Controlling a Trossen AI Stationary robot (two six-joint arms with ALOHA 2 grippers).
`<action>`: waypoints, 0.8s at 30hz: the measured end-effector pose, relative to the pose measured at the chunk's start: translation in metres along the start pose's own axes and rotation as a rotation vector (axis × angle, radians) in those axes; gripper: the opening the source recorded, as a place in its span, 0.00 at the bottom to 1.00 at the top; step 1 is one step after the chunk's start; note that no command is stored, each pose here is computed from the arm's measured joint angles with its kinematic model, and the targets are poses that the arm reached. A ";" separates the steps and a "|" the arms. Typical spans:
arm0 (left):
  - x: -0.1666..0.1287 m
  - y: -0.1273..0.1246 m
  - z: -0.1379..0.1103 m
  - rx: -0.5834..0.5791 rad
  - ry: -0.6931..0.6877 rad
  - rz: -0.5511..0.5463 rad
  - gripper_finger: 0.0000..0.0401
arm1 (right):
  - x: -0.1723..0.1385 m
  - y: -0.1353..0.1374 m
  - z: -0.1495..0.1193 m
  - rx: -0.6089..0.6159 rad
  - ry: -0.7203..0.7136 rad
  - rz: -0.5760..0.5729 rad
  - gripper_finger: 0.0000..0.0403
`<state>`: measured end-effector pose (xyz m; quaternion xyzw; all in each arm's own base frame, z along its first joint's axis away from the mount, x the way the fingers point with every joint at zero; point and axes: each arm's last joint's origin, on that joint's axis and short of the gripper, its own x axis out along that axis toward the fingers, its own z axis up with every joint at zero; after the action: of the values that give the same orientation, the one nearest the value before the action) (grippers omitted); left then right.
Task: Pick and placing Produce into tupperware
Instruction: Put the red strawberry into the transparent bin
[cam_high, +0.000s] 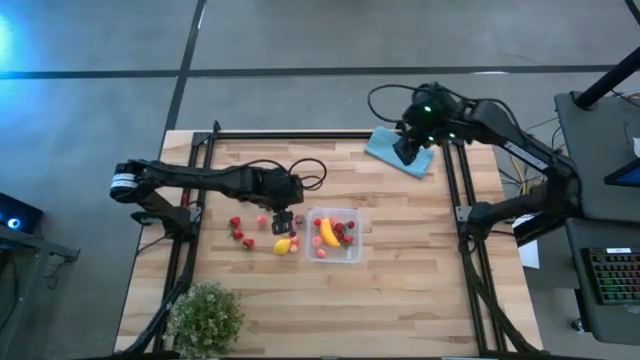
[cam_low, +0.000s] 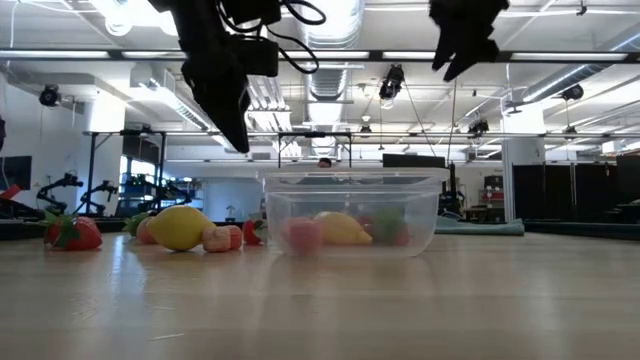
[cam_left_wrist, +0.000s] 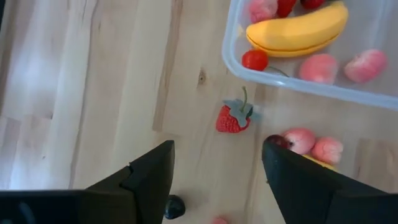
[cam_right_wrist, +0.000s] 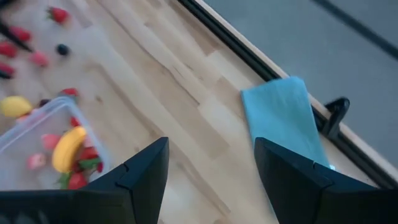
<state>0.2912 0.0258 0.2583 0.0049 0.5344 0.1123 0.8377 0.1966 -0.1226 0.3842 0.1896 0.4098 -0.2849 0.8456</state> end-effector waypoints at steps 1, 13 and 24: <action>0.000 0.000 0.000 0.007 -0.001 -0.007 0.57 | -0.007 0.003 -0.003 -0.017 -0.020 0.012 0.57; 0.006 0.009 0.000 -0.036 -0.018 -0.063 0.57 | -0.075 0.017 -0.058 -0.131 -0.360 0.184 0.57; 0.013 0.014 0.001 -0.028 -0.051 -0.097 0.57 | -0.057 0.031 -0.087 -0.195 -0.581 0.720 0.57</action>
<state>0.2952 0.0423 0.2486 -0.0299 0.5107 0.0789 0.8556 0.1367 -0.0315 0.3812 0.1519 0.0892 0.0249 0.9840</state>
